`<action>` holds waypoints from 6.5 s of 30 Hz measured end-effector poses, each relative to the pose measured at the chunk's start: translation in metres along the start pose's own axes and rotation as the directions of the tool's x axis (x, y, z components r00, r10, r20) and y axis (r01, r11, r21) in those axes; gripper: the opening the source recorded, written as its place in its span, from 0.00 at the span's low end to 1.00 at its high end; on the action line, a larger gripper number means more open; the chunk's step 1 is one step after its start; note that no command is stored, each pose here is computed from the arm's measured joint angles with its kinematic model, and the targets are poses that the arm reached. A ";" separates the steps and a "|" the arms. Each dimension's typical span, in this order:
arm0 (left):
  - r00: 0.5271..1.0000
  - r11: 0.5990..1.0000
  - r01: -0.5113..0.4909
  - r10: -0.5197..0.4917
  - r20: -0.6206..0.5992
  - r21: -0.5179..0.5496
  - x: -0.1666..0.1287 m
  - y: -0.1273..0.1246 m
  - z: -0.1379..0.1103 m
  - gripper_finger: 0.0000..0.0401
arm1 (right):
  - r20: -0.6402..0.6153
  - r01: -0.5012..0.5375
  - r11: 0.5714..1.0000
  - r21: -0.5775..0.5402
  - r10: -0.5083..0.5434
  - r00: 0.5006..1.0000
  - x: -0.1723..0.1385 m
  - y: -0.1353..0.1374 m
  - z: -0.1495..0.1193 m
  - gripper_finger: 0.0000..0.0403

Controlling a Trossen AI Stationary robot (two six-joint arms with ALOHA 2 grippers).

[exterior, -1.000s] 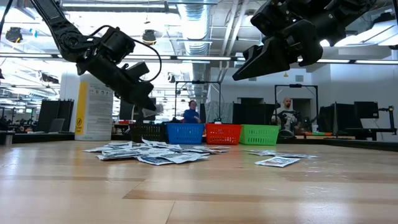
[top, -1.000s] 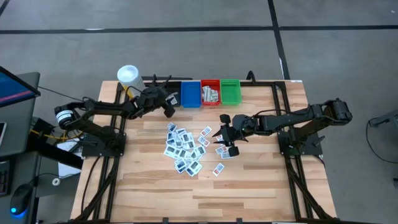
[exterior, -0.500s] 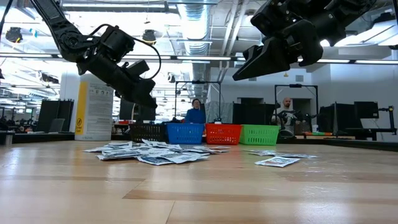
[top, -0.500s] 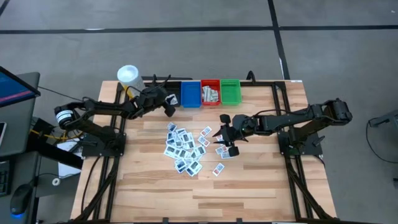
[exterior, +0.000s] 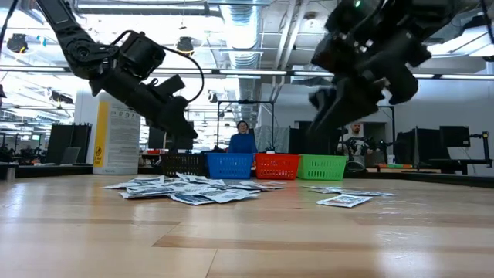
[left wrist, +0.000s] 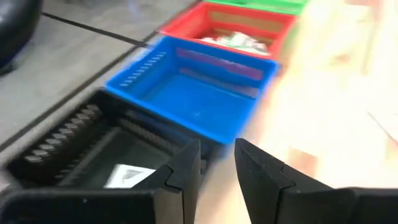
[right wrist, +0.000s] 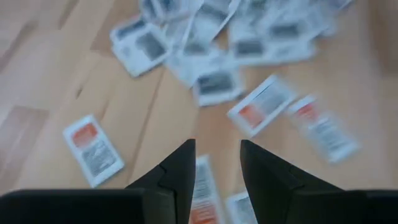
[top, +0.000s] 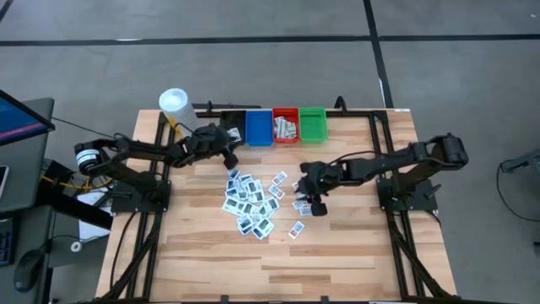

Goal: Pick & Place First Aid Supplies
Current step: Put the orange ointment pack into the black bin

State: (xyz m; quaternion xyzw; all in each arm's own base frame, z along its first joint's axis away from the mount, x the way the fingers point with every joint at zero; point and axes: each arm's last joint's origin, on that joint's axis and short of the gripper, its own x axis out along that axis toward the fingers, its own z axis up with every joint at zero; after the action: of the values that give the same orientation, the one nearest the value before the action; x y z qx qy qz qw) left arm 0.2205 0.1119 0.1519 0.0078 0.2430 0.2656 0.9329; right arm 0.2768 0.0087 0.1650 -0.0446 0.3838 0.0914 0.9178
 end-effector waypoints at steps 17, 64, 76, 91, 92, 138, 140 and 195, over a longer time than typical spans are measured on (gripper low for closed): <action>0.982 0.988 0.143 -0.149 0.119 0.055 -0.008 -0.036 0.010 0.25 | -0.167 -0.147 0.988 0.041 0.152 0.974 0.034 0.029 -0.023 0.30; 0.981 0.987 0.147 -0.153 0.122 0.057 -0.008 -0.038 0.011 0.25 | -0.170 -0.087 0.996 -0.034 0.080 0.982 0.022 0.027 -0.021 0.00; 0.981 0.987 0.147 -0.154 0.122 0.058 -0.008 -0.038 0.010 0.25 | -0.231 0.028 0.992 0.122 0.001 0.973 -0.008 0.032 -0.019 0.02; 0.977 0.984 0.164 -0.171 0.124 0.066 -0.010 -0.042 0.010 0.25 | -0.391 0.119 0.937 0.328 0.020 0.920 0.027 0.032 -0.042 0.21; 0.977 0.984 0.165 -0.172 0.124 0.067 -0.010 -0.043 0.010 0.25 | -0.399 0.119 0.937 0.328 0.023 0.917 0.030 0.032 -0.044 0.21; 0.976 0.984 0.162 -0.171 0.136 0.073 -0.010 -0.042 0.011 0.25 | -0.222 0.010 1.000 0.007 -0.008 0.975 0.002 0.035 -0.005 0.00; 0.974 0.983 0.157 -0.170 0.146 0.096 -0.010 -0.042 0.012 0.25 | -0.197 0.013 0.999 -0.033 -0.019 0.980 -0.003 0.034 -0.001 0.00; 0.864 0.949 0.312 -0.305 0.401 0.050 -0.028 -0.076 0.053 0.49 | 0.155 0.475 0.850 -0.228 -0.450 0.880 -0.016 -0.039 0.044 0.00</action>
State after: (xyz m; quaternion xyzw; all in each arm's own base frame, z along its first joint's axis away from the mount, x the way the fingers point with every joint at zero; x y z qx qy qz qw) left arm 0.2618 0.0390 0.2004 0.0160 0.0411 0.1077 0.9932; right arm 0.3044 -0.0249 0.2083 -0.2510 0.3021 -0.0808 0.9161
